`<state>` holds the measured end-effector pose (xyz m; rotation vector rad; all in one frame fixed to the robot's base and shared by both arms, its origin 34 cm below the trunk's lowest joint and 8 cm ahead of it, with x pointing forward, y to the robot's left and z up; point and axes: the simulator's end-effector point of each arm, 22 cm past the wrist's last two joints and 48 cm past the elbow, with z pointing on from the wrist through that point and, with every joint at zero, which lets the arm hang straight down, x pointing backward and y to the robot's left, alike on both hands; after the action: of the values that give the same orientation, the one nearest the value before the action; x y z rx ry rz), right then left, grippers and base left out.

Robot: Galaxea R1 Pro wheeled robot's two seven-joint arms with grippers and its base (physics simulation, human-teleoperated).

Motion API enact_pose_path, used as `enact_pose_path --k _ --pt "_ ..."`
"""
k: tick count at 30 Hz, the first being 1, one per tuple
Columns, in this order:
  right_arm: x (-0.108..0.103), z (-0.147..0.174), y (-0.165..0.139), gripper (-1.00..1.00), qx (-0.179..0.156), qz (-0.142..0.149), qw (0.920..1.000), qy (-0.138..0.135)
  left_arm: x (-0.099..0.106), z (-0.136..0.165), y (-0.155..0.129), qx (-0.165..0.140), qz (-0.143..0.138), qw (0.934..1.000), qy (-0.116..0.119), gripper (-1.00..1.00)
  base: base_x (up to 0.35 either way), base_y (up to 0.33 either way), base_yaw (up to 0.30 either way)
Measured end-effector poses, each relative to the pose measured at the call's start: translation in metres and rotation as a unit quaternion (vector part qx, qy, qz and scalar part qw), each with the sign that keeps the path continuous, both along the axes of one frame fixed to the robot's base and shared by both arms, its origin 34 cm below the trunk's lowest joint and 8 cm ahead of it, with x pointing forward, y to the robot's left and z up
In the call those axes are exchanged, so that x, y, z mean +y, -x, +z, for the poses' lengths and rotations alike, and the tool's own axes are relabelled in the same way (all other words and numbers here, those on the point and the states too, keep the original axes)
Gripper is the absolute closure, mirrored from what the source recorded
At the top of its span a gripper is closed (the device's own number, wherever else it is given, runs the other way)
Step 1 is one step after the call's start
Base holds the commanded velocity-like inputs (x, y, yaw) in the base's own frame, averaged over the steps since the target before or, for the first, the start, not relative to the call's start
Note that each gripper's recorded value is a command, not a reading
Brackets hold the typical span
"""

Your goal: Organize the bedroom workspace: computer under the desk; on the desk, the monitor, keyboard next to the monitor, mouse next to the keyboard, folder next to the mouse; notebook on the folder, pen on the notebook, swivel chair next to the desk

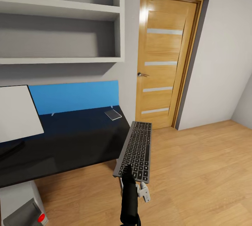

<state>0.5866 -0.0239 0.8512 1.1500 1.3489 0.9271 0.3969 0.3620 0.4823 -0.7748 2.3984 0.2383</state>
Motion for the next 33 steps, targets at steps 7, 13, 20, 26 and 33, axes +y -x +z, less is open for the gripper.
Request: enact_pose_path --k 7,13,20,26,33 --pt "0.002 0.000 0.000 1.00 0.000 0.003 1.0000 0.000 -0.001 0.000 -0.001 -0.001 -0.002 1.0000 0.002 -1.00 0.000 0.000 0.000" --pt "0.001 0.007 -0.003 1.00 -0.011 0.004 0.9999 0.000 -0.009 0.001 -0.004 -0.007 -0.002 1.0000 0.006 -1.00 0.000 0.000 0.000" --pt "0.008 0.009 0.001 1.00 -0.018 0.011 0.9998 -0.001 -0.015 -0.002 -0.004 -0.008 -0.001 0.9999 0.010 -1.00 0.000 0.000 0.000" --pt "0.007 -0.001 0.002 1.00 -0.023 0.014 0.9996 -0.001 -0.016 -0.012 -0.004 -0.008 0.001 0.9999 0.011 -1.00 0.000 0.000 0.000" --pt "0.007 -0.013 0.003 1.00 -0.024 0.015 0.9996 -0.001 -0.017 -0.025 -0.003 -0.008 0.000 0.9999 0.011 -1.00 0.000 0.000 0.000"
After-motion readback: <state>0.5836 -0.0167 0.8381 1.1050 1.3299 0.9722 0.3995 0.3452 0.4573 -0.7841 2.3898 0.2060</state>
